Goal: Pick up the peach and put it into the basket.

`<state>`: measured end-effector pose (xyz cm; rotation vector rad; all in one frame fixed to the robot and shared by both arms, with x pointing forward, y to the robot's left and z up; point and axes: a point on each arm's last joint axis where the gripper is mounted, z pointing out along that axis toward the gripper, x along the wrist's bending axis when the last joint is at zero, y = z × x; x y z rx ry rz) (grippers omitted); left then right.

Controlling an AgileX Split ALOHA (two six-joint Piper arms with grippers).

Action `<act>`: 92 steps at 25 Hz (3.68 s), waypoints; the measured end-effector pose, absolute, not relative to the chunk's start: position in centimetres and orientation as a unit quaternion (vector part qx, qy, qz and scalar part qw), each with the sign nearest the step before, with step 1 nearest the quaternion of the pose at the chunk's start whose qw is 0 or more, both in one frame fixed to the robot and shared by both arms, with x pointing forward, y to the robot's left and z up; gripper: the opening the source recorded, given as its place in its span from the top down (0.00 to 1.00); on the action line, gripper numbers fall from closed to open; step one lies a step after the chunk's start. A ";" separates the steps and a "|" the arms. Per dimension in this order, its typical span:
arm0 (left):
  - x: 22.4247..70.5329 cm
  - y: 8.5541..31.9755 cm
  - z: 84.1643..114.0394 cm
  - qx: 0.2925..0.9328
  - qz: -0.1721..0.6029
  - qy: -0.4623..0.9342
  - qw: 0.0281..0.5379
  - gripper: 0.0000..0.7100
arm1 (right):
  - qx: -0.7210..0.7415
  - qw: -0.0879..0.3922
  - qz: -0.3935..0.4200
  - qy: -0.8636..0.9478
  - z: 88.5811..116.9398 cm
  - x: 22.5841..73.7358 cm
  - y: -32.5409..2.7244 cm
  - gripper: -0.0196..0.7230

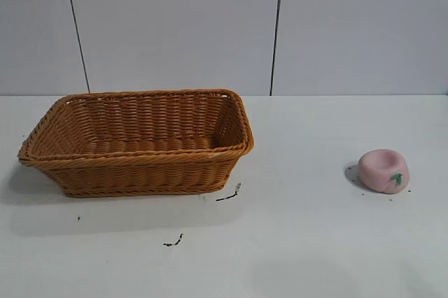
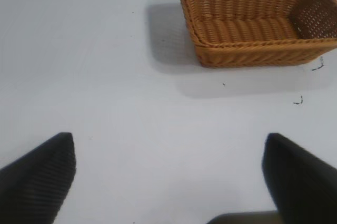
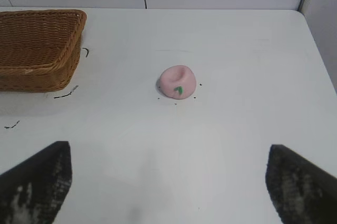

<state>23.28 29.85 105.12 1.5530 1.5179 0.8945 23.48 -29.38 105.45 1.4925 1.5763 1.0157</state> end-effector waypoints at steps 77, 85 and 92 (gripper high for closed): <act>23.3 29.8 105.1 0.610 0.351 0.596 0.386 0.02 | 0.669 0.040 0.055 0.740 89.0 64.5 -27.8 0.05; 23.3 29.8 105.1 0.610 0.351 0.596 0.386 0.02 | 0.670 0.031 0.048 0.740 89.0 64.3 -27.8 0.32; 23.3 29.8 105.1 0.610 0.351 0.596 0.386 0.02 | 0.670 0.032 0.048 0.740 89.2 64.4 -27.8 0.98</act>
